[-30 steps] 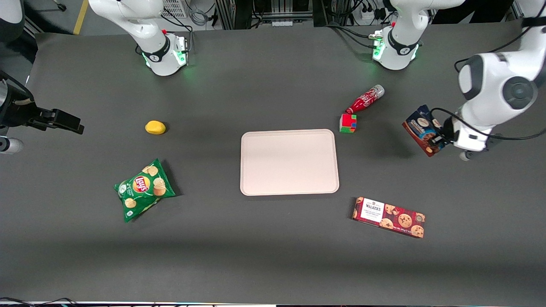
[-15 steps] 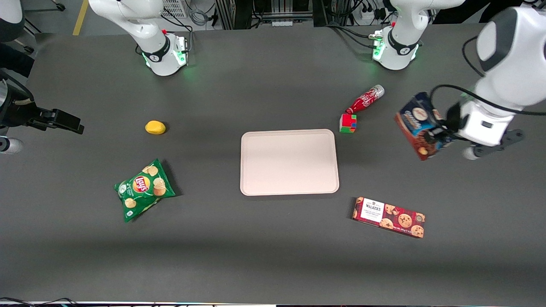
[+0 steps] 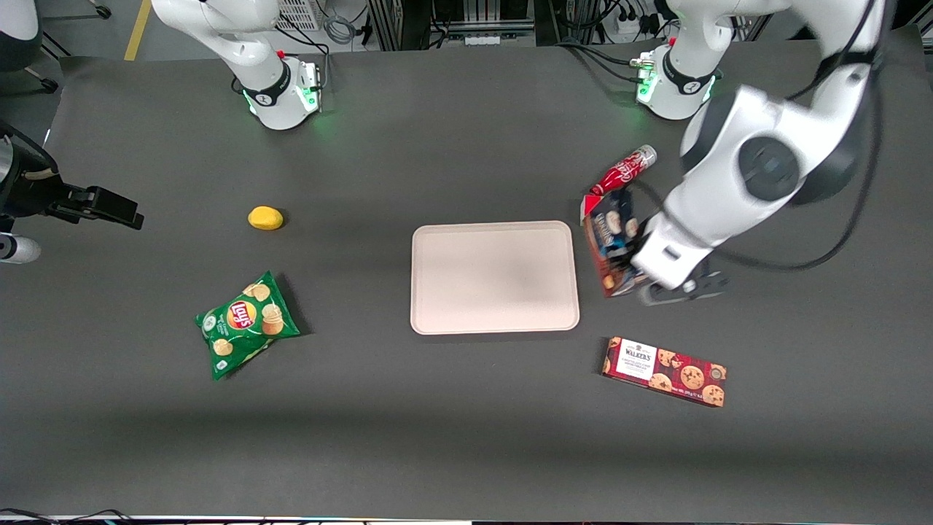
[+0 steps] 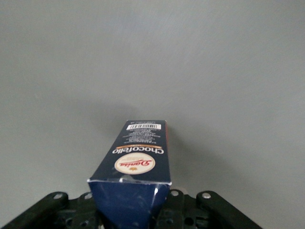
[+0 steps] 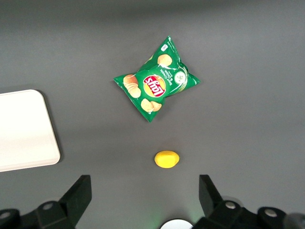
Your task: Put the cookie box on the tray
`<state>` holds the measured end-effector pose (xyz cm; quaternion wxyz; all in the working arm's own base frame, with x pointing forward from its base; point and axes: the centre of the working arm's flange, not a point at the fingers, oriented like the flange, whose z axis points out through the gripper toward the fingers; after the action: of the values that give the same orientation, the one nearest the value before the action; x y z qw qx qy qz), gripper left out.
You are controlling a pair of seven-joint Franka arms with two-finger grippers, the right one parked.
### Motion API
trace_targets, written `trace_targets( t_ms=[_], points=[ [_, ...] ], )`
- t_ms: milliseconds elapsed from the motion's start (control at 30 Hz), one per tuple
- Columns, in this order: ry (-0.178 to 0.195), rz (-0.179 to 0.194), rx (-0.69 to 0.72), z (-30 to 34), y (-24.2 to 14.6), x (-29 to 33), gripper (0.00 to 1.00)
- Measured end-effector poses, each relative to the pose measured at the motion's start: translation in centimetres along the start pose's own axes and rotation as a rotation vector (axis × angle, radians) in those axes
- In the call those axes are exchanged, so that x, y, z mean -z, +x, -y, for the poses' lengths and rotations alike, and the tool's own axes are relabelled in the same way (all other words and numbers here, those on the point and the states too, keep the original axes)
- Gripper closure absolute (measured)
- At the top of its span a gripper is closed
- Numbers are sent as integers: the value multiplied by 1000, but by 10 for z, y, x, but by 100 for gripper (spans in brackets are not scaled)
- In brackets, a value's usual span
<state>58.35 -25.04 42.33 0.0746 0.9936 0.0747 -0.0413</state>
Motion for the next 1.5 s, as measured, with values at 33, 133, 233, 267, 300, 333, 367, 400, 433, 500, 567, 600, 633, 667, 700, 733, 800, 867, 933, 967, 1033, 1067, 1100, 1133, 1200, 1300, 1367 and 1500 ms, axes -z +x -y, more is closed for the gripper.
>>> trace_targets(
  t_ms=[33,133,233,267,300,333,367,400,433,500,567,600,633,667,700,733,800,867,933,967,1033,1067,1100,1133,1200,1300,1367,1500],
  points=[
    [-2,7,-6,-3,2,-12,74],
    [-13,23,-20,-11,9,-50,74],
    [-23,26,-35,-18,16,-85,74],
    [-20,25,-45,-20,17,-97,74],
    [-16,25,-50,-23,17,-109,74],
    [-8,25,-53,-25,17,-119,74],
    [0,25,-55,-28,16,-129,74],
    [12,25,-59,-30,14,-137,74],
    [26,23,-66,-33,12,-145,74],
    [50,20,-81,-39,8,-158,74],
    [64,18,-94,-43,5,-167,74],
    [68,18,-98,-45,4,-170,74],
    [70,18,-100,-46,3,-172,74],
    [71,18,-102,-46,3,-174,74],
    [71,19,-103,-46,3,-175,74],
    [72,19,-103,-46,3,-175,74],
    [72,17,-104,-46,3,-174,72],
    [72,15,-104,-46,4,-173,64],
    [71,13,-104,-46,5,-172,50],
    [71,13,-104,-46,5,-172,45],
    [73,14,-104,-46,5,-172,37],
    [74,14,-103,-46,5,-172,33],
    [74,13,-103,-45,6,-171,28],
    [75,13,-103,-45,6,-171,23],
    [82,14,-100,-44,7,-166,14],
    [107,25,-93,-40,10,-151,0],
    [126,27,-85,-37,12,-132,0],
    [173,34,-52,-29,16,-72,0]
  ],
)
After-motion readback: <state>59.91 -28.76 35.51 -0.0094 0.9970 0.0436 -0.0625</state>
